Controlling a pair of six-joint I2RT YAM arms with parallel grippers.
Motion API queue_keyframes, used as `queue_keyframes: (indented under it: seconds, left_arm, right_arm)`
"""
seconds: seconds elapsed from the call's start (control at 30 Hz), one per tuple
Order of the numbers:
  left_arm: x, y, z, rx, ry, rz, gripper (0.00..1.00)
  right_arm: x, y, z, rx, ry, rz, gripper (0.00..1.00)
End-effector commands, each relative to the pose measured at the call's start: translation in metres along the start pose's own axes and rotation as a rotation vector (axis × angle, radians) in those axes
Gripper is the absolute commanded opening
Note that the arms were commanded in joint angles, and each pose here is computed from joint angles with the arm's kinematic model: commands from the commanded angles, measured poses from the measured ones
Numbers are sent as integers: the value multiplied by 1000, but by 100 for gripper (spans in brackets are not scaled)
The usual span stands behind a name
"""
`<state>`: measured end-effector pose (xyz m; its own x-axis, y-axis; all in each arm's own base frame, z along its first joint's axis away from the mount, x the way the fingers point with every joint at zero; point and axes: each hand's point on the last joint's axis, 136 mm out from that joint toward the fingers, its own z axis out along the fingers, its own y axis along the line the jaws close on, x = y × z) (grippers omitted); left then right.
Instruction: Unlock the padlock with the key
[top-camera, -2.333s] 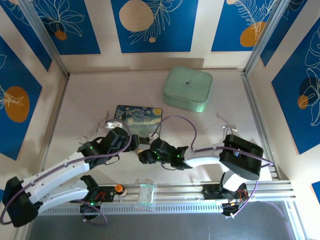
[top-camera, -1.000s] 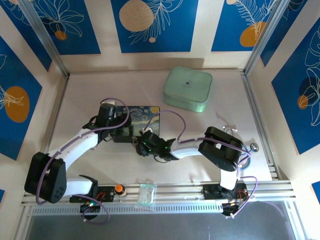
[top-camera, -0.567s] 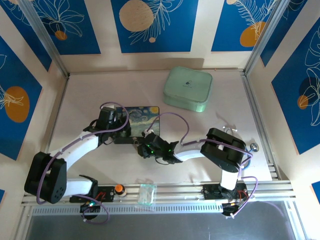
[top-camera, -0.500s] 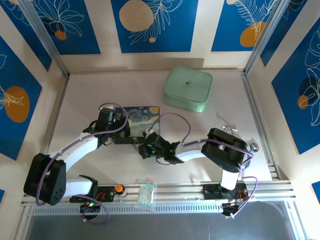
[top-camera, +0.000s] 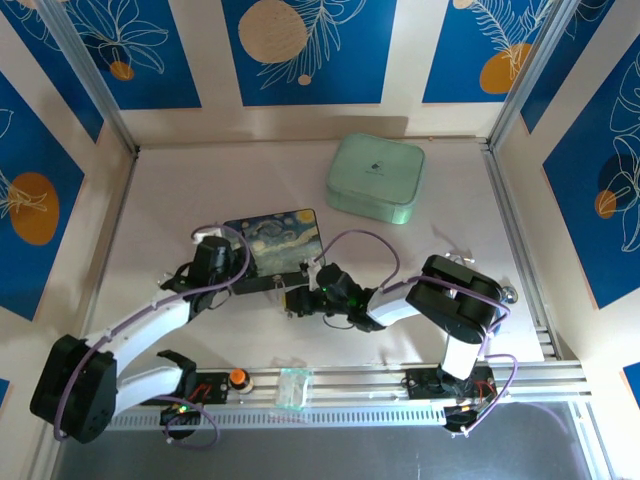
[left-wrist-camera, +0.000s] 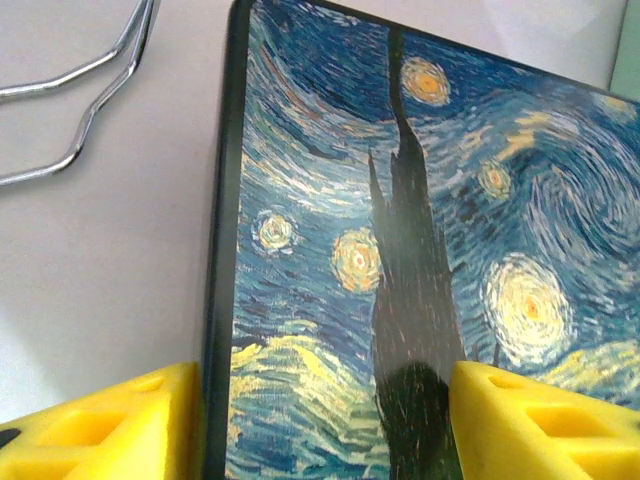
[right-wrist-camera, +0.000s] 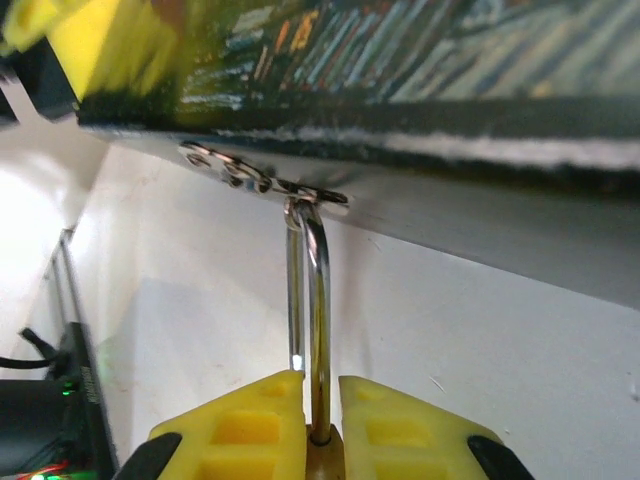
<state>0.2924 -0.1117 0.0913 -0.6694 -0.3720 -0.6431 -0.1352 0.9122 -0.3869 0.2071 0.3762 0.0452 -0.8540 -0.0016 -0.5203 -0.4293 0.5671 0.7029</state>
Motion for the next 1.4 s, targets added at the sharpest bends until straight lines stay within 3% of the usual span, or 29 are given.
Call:
queue_keyframes:
  seconds: [0.0,0.17,0.27,0.43,0.57,0.7,0.8,0.87,1.0,1.1,1.23,1.37]
  left_arm:
    - [57,5,-8,5,176,-6,62]
    - [69,-1,-16,28,202,32,60]
    - [56,-4,-29,-31,171,174,60]
    - [15,-20,-54,-75,118,423,70]
    - [4,-52,-65,10,132,660,77]
    - [-9,-53,-66,-67,148,734,79]
    - [3,-77,-60,75,173,843,79]
    - [8,-94,-58,153,169,989,79]
    - [-10,-107,-57,123,156,1134,77]
    - [11,-124,-54,242,243,1266,76]
    - [35,-114,-32,176,371,1388,78]
    - [43,-111,-19,141,384,1449,78]
  right_arm:
    - [53,-83,-10,220,137,326,6]
    - [50,-90,-13,200,132,358,4]
    - [49,-95,-18,204,123,378,3]
    - [48,-103,-24,207,113,409,3]
    - [46,-107,-31,212,96,418,2]
    - [46,-107,-33,222,108,398,2]
    - [47,-107,-37,221,106,393,2]
    - [48,-108,-41,225,108,392,2]
    - [49,-112,-45,229,115,396,2]
    - [49,-113,-46,224,118,411,2]
    - [50,-116,-49,222,115,415,2]
    - [52,-117,-52,216,113,413,2]
